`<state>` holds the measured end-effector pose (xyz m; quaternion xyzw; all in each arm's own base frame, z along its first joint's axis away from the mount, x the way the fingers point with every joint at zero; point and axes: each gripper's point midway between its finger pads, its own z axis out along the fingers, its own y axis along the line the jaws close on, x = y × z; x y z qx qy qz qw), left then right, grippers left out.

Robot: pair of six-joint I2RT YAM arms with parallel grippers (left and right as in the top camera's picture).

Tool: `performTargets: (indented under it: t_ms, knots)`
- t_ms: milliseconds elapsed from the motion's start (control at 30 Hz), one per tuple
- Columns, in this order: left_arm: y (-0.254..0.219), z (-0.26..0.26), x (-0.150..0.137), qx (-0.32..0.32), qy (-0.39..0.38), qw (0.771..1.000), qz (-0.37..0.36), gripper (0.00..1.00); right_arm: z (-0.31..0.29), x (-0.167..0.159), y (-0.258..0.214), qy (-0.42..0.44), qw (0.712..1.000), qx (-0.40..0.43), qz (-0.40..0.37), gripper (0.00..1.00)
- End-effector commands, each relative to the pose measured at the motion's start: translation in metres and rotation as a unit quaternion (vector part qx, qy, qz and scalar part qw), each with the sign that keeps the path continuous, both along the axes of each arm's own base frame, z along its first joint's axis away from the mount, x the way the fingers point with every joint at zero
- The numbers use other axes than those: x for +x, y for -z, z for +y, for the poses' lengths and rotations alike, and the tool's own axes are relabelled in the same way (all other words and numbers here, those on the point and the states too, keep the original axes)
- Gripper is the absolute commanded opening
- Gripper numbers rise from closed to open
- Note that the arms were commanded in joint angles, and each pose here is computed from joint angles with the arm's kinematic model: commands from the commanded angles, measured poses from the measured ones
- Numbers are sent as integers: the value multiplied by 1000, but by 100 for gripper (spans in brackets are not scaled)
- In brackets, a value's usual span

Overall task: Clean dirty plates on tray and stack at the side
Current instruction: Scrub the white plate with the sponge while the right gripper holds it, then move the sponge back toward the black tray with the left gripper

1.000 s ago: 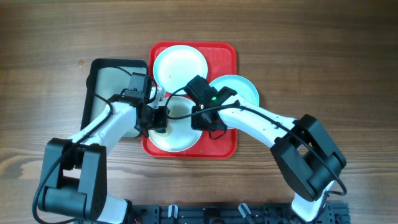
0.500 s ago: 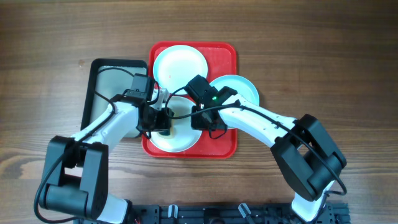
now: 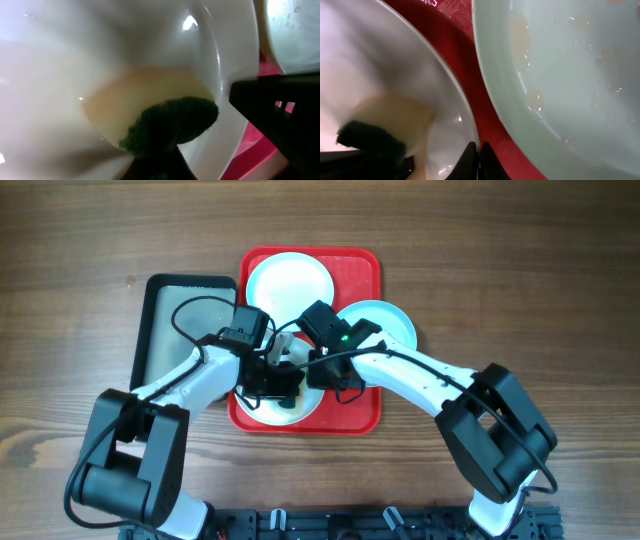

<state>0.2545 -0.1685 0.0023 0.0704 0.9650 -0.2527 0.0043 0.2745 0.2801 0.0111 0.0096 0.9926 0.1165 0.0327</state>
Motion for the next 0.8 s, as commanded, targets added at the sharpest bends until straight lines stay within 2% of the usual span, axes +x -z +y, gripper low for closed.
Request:
performTargets:
  t_ms: [0, 67, 233, 467, 633, 767]
  knots:
    - [15, -9, -26, -19, 7, 998, 52, 4, 20, -10, -3, -25, 999, 40, 16, 4]
    - [8, -16, -21, -48, 7, 998, 49, 4, 20, -10, -3, -25, 999, 40, 16, 4]
    - [-13, -6, 10, -57, -26, 998, 23, 4, 20, -10, -3, -25, 999, 40, 16, 4]
    - [-67, 39, 69, -5, -92, 993, -69, 4, 20, -10, -3, -25, 999, 40, 16, 5]
    - [-118, 55, 96, 3, -116, 982, -149, 4, 20, -10, -3, -25, 999, 40, 16, 16]
    - [-158, 65, 105, 15, -129, 968, -213, 4, 19, -10, -3, -24, 999, 36, 15, 26]
